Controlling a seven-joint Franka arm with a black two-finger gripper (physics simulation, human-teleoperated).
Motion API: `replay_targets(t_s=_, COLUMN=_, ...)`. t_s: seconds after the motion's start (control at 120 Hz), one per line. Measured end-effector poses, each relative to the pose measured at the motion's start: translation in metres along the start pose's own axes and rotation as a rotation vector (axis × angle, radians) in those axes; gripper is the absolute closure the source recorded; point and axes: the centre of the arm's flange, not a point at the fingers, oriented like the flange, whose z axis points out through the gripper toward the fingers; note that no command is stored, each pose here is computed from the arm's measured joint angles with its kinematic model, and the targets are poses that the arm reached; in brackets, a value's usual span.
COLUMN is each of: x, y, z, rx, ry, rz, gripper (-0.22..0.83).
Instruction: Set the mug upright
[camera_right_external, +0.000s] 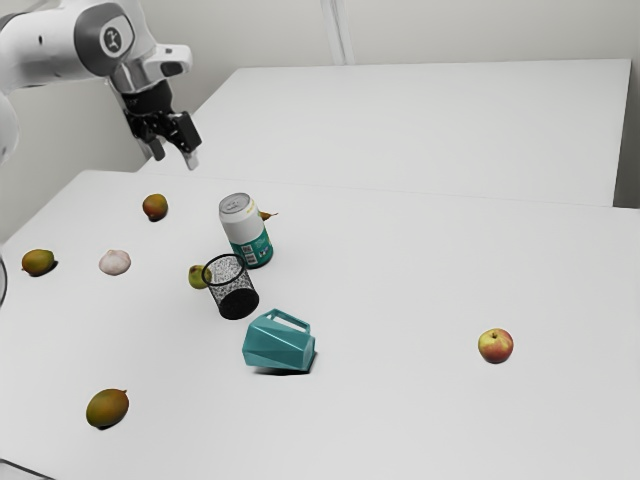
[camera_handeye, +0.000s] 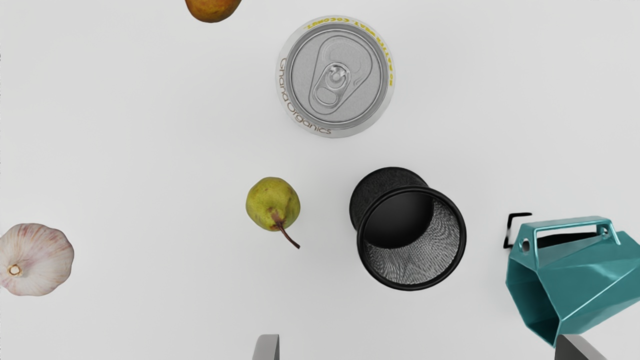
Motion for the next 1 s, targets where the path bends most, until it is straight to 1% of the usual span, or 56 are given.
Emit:
replay_targets(t_s=0.1, x=0.0, y=-0.003, z=0.002, rx=-0.005, ry=0.004, rz=-0.005, gripper=0.0)
replay_targets(t_s=0.133, x=-0.004, y=-0.006, z=0.01, rx=-0.021, ry=-0.008, rz=-0.014, gripper=0.0)
replay_targets(t_s=0.275, x=-0.044, y=-0.019, z=0.058, rx=-0.207, ry=-0.051, rz=-0.104, gripper=0.0)
replay_targets(t_s=0.442, x=-0.077, y=-0.002, z=0.11, rx=-0.437, ry=-0.075, rz=-0.184, gripper=0.0)
replay_targets(t_s=0.575, x=-0.098, y=0.011, z=0.151, rx=-0.56, ry=-0.095, rz=-0.248, gripper=0.0)
replay_targets(t_s=0.8, x=-0.117, y=0.023, z=0.213, rx=-0.744, ry=-0.124, rz=-0.387, gripper=0.0)
replay_targets(t_s=0.9, x=-0.117, y=0.025, z=0.234, rx=-0.78, ry=-0.141, rz=-0.428, gripper=0.0)
replay_targets(t_s=1.0, x=-0.111, y=0.034, z=0.26, rx=-0.811, ry=-0.17, rz=-0.459, gripper=0.0)
